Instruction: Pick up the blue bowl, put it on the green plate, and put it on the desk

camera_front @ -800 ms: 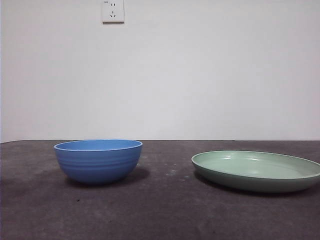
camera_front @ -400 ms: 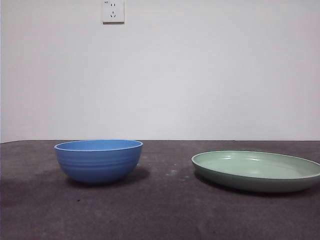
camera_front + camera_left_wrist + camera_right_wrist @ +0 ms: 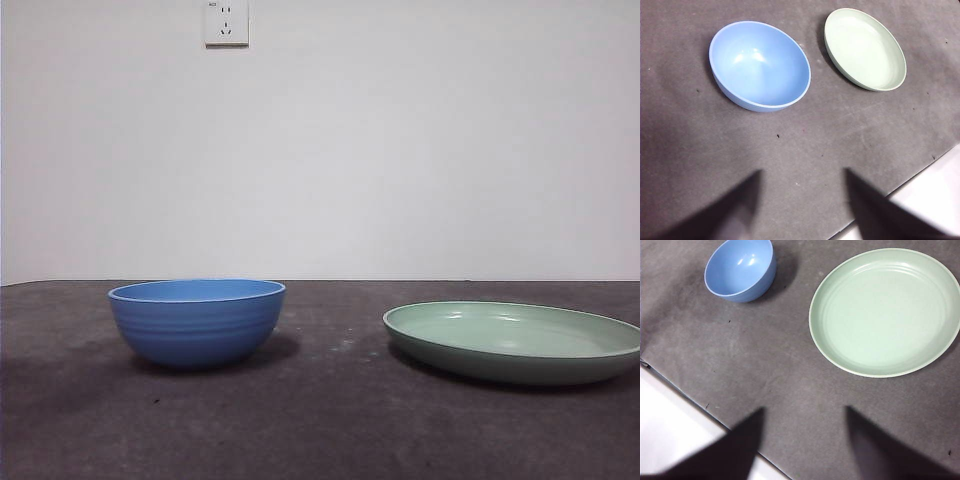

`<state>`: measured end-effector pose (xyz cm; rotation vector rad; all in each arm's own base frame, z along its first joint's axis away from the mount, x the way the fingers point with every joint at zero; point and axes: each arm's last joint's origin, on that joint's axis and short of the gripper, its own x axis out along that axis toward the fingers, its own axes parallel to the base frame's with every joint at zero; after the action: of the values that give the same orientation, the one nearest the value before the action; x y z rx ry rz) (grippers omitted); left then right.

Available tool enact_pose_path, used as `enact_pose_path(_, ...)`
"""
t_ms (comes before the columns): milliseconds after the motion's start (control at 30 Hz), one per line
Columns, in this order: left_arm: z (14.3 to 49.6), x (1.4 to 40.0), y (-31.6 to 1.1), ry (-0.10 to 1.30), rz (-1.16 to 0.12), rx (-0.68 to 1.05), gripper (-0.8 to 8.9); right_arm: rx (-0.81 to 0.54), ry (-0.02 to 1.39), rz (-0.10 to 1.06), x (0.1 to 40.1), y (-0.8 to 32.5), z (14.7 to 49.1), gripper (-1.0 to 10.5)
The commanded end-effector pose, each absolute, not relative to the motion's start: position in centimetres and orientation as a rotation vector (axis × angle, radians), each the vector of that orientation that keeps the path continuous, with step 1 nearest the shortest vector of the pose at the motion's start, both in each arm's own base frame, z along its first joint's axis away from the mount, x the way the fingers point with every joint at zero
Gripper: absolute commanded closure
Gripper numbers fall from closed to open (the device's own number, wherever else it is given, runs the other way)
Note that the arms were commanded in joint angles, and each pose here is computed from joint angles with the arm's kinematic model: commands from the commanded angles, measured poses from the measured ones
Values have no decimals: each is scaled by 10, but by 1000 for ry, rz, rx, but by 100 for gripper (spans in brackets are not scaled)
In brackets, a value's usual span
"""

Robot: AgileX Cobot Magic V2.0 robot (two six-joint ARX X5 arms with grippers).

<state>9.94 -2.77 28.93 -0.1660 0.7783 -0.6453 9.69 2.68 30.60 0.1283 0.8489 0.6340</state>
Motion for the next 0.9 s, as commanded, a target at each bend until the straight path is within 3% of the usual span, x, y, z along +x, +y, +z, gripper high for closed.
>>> enact_pose_path(33, 295, 100, -28, 750, -657, -158, 377, 124, 826, 643, 97, 27, 312, 572)
enact_pose_path(500, 306, 124, -31, 763, -631, -196, 381, 125, 824, 639, 98, 27, 312, 572)
enact_pose_path(900, 324, 214, -64, 884, -543, -75, 382, 122, 825, 632, 98, 27, 312, 572)
